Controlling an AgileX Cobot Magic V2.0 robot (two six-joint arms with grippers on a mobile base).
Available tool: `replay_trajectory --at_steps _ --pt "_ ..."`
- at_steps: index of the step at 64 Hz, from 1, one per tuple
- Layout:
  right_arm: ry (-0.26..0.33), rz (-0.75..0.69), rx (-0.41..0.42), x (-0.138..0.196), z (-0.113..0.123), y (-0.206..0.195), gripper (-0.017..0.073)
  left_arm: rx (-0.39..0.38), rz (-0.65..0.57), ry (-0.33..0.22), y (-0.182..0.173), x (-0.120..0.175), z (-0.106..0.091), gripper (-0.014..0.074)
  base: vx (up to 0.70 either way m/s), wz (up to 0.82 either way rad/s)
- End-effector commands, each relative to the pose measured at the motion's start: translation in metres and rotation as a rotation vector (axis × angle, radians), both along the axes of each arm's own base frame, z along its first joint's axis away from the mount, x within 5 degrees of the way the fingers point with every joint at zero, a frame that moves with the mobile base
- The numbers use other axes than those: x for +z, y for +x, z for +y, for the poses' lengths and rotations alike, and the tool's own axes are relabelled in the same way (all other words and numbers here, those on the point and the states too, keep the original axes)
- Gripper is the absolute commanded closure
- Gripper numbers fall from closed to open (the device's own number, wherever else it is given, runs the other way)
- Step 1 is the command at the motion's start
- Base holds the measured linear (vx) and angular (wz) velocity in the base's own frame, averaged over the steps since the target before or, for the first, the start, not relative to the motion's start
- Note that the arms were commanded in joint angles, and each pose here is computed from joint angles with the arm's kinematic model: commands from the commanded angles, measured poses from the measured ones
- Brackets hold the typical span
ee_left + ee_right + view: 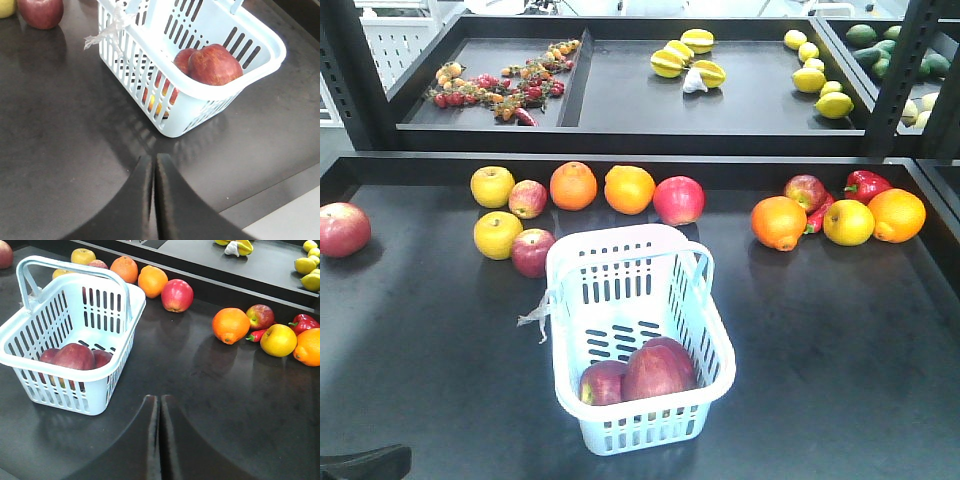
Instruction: Pick three apples into basket with both arms
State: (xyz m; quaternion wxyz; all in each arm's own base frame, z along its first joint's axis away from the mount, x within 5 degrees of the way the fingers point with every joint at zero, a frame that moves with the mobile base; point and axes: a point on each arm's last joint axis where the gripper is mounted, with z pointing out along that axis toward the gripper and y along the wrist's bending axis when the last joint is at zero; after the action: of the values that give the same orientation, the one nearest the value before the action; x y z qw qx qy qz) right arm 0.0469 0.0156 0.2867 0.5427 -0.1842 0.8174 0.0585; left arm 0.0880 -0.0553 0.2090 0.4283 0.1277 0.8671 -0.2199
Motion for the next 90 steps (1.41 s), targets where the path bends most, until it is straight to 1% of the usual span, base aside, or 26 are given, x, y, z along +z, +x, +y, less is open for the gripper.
replay_trajectory --at_steps 1,24,26,29,34,39,40,41,42,46,53,55,59,62,67,71,74,75,82,90 --pt "0.020 -0.087 -0.002 0.014 0.000 0.003 0.0561 0.029 -0.048 -0.042 0.005 0.011 -0.001 0.0600 0.00 0.00" --pt "0.020 -0.087 -0.002 0.014 0.000 0.003 0.0561 0.029 -0.048 -0.042 0.005 0.011 -0.001 0.0600 0.00 0.00" --pt "0.020 -0.087 -0.002 0.014 0.000 0.003 0.0561 0.034 -0.043 -0.050 0.005 0.011 -0.001 0.0600 0.00 0.00" --pt "0.020 -0.087 -0.002 0.014 0.000 0.003 0.0561 0.047 -0.031 -0.061 0.005 0.011 0.000 0.0600 0.00 0.00" --pt "0.020 -0.087 -0.002 0.014 0.000 0.003 0.0561 0.062 -0.012 -0.048 0.003 0.008 0.002 0.0600 0.00 0.00" --pt "0.020 -0.087 -0.002 0.014 0.000 0.003 0.0561 0.112 0.027 -0.064 -0.001 -0.001 0.006 0.0600 0.00 0.00" --pt "0.020 -0.087 -0.002 0.014 0.000 0.003 0.0561 0.118 0.025 -0.058 -0.002 -0.004 0.007 0.0600 0.00 0.00" --pt "0.020 -0.087 -0.002 0.014 0.000 0.003 0.0561 0.129 0.029 -0.063 -0.003 -0.006 0.008 0.0600 0.00 0.00" --pt "0.020 -0.087 -0.002 0.014 0.000 0.003 0.0561 0.133 0.022 -0.057 -0.005 -0.010 0.010 0.0600 0.00 0.00" --pt "0.020 -0.087 -0.002 0.014 0.000 0.003 0.0561 0.155 0.004 -0.068 -0.010 -0.020 0.014 0.0600 0.00 0.00" --pt "0.020 -0.087 -0.002 0.014 0.000 0.003 0.0561 0.176 -0.098 -0.110 -0.019 -0.032 0.020 0.0600 0.00 0.00" --pt "0.020 -0.087 -0.002 0.014 0.000 0.003 0.0561 0.178 -0.141 -0.110 -0.021 -0.035 0.022 0.0600 0.00 0.00" --pt "0.020 -0.087 -0.002 0.014 0.000 0.003 0.0561 0.168 -0.215 -0.090 -0.025 -0.041 0.025 0.0600 0.00 0.00" --pt "0.020 -0.087 -0.002 0.014 0.000 0.003 0.0561 0.140 -0.265 -0.034 -0.028 -0.040 0.027 0.0600 0.00 0.00" --pt "0.019 -0.087 -0.003 0.014 0.000 0.003 0.0561 0.146 -0.382 0.022 -0.030 -0.035 0.032 0.0600 0.00 0.00" --pt "0.020 -0.088 -0.003 0.014 0.000 0.003 0.0561 0.187 -0.450 0.057 -0.031 -0.032 0.036 0.0600 0.00 0.00" --pt "0.020 -0.088 -0.003 0.014 0.000 0.003 0.0561 0.231 -0.477 0.076 -0.032 -0.030 0.039 0.0600 0.00 0.00" --pt "0.020 -0.088 -0.003 0.014 0.000 0.003 0.0561 0.250 -0.487 0.090 -0.032 -0.030 0.041 0.0600 0.00 0.00" --pt "0.019 -0.087 -0.003 0.014 0.000 0.003 0.0561 0.372 -0.504 0.116 -0.033 -0.029 0.048 0.0600 0.00 0.00" --pt "0.019 -0.087 -0.003 0.014 0.000 0.003 0.0561 0.481 -0.511 0.141 -0.032 -0.028 0.054 0.0600 0.00 0.00"
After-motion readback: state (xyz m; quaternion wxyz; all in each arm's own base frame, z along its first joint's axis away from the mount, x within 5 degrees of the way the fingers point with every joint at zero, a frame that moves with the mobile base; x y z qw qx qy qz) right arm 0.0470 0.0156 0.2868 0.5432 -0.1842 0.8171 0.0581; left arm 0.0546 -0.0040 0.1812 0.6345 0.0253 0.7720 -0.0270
